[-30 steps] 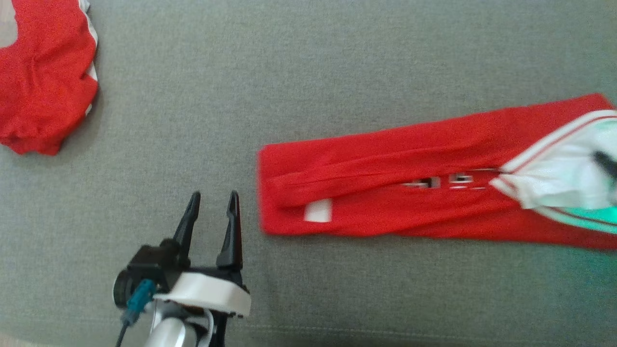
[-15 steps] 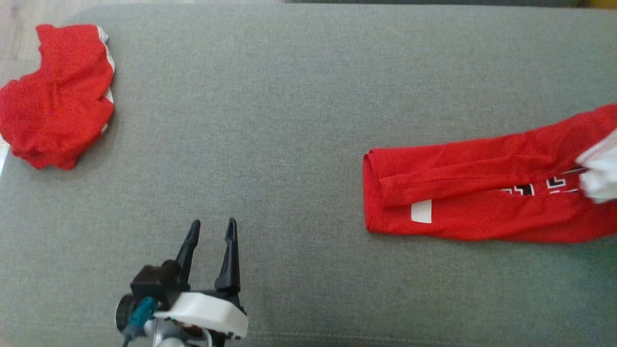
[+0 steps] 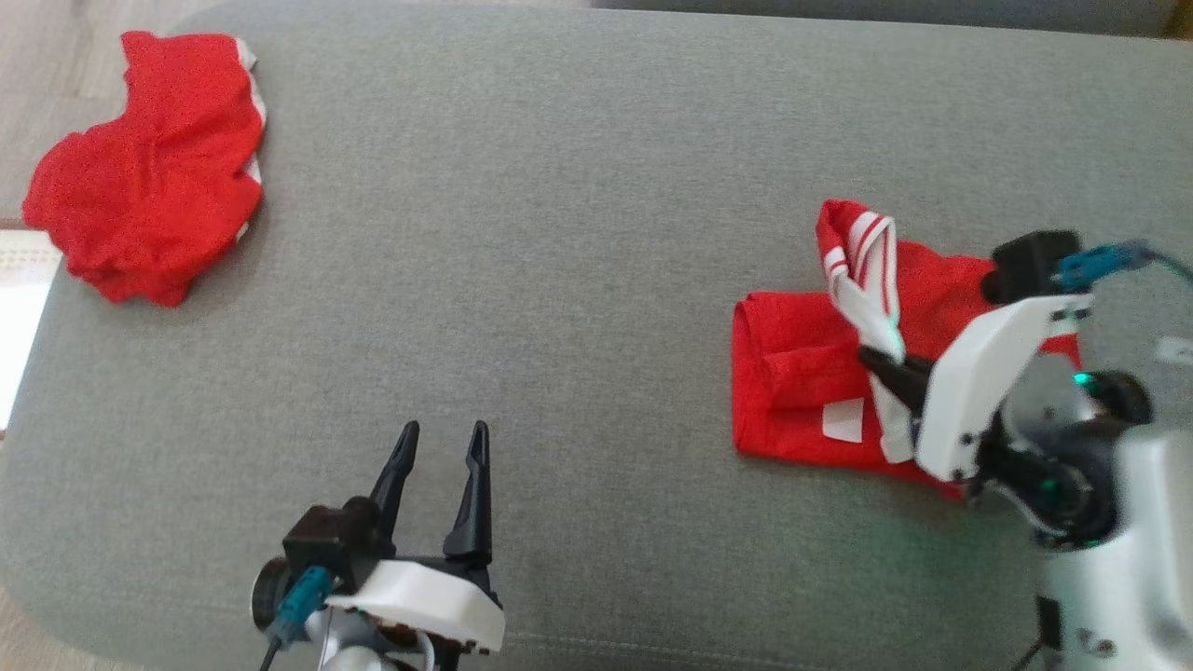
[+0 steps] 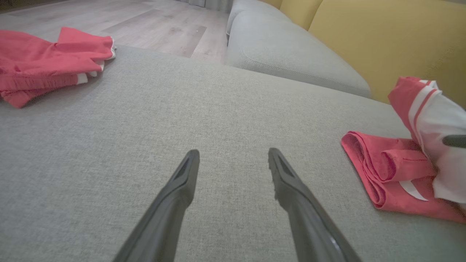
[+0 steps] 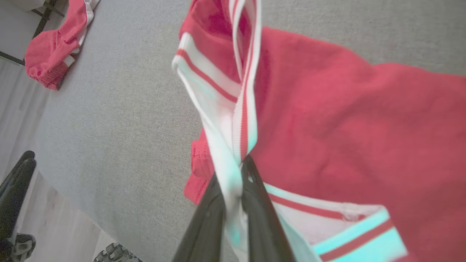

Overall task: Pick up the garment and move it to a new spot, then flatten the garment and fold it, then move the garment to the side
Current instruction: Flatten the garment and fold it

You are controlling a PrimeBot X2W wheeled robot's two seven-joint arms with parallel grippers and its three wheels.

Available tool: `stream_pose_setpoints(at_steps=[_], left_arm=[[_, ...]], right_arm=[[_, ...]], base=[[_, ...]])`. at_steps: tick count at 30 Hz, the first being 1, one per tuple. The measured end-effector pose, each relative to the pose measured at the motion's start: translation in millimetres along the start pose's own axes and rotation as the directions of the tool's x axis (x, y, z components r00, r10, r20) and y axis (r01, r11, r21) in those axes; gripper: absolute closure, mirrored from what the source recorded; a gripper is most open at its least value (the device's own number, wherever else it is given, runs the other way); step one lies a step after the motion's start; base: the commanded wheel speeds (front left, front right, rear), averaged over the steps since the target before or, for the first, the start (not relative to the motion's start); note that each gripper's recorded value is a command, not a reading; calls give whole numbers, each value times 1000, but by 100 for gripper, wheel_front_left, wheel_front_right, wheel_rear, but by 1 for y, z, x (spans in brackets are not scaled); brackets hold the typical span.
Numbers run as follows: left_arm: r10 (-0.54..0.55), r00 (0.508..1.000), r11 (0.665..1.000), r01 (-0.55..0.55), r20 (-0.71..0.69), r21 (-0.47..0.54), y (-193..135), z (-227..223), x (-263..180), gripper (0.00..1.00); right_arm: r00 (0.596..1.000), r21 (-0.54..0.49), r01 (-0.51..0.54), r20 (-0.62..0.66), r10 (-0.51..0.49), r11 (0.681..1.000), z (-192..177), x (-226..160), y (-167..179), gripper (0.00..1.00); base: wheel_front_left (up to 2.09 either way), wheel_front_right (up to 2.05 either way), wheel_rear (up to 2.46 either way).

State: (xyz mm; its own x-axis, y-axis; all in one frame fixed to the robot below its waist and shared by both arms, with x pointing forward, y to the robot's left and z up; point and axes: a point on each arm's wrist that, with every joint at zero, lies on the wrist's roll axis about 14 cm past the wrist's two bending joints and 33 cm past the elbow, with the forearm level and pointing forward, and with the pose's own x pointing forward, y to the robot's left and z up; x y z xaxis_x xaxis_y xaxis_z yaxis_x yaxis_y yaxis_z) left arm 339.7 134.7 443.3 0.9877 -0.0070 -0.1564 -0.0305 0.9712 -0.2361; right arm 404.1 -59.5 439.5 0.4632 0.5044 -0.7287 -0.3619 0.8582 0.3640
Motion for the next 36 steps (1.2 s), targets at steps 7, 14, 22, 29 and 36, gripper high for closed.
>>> stream_pose_setpoints(at_steps=[7,14,22,29,36], left_arm=[[28,1000,1000,-28,2,-4,7,1,-2,0],[26,1000,1000,-26,2,-1,5,0,-4,0],[-7,1000,1000,7,12,3,-4,3,-2,0],[-40,999,999,39,32,32,-11,8,-2,0],[-63,995,996,57,84,72,-13,23,-4,0]], right_arm=[[1000,4,-8,-3,8,1000,-10,24,6,100],[994,63,-51,105,44,997,-1,27,10,0],[888,47,-37,461,11,998,63,-16,6,0],[735,10,236,652,-185,972,66,-73,-37,0],[563,19,469,764,-315,883,33,-128,-84,0]], base=[[0,0,0],[0,0,0],[0,0,0],[0,0,0],[0,0,0]])
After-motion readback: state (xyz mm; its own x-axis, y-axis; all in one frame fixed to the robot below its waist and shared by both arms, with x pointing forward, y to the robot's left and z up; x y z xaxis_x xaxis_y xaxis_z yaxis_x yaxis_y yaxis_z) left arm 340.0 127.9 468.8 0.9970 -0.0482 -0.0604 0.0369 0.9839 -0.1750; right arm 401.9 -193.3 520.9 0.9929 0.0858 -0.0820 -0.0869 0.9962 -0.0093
